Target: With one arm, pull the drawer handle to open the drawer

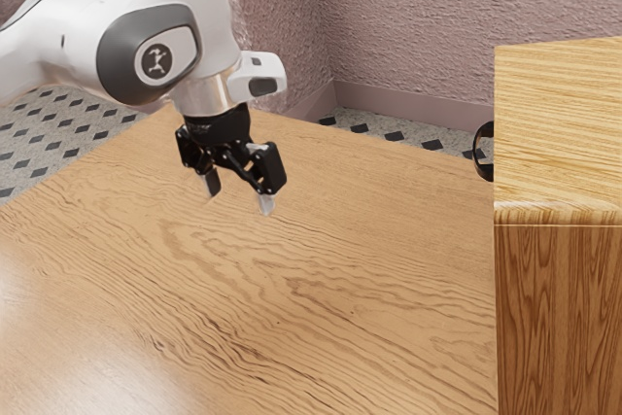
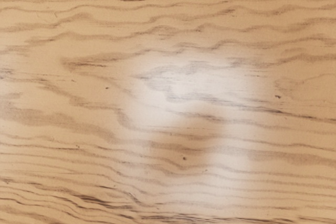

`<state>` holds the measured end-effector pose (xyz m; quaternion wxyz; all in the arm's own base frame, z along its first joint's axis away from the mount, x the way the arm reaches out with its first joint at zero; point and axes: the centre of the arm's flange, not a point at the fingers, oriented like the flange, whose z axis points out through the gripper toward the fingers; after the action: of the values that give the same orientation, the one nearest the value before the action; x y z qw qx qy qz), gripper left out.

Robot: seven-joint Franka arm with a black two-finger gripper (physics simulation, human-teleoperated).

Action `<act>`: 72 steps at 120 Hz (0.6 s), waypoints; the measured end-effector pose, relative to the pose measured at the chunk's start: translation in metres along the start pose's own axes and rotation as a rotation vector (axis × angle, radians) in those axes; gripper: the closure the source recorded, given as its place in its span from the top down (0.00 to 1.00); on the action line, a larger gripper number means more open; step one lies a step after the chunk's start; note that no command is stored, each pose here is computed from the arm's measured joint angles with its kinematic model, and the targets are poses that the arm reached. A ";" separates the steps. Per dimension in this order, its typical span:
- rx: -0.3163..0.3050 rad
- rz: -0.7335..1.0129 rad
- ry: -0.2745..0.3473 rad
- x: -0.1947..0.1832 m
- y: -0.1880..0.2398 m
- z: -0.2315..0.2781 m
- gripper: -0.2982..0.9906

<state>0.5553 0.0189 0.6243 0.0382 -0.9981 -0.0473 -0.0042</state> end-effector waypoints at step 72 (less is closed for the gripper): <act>-0.696 -0.146 0.353 -0.043 0.031 -0.076 0.77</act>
<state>0.5146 -0.0218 0.6968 -0.2953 -0.9293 -0.1066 -0.1943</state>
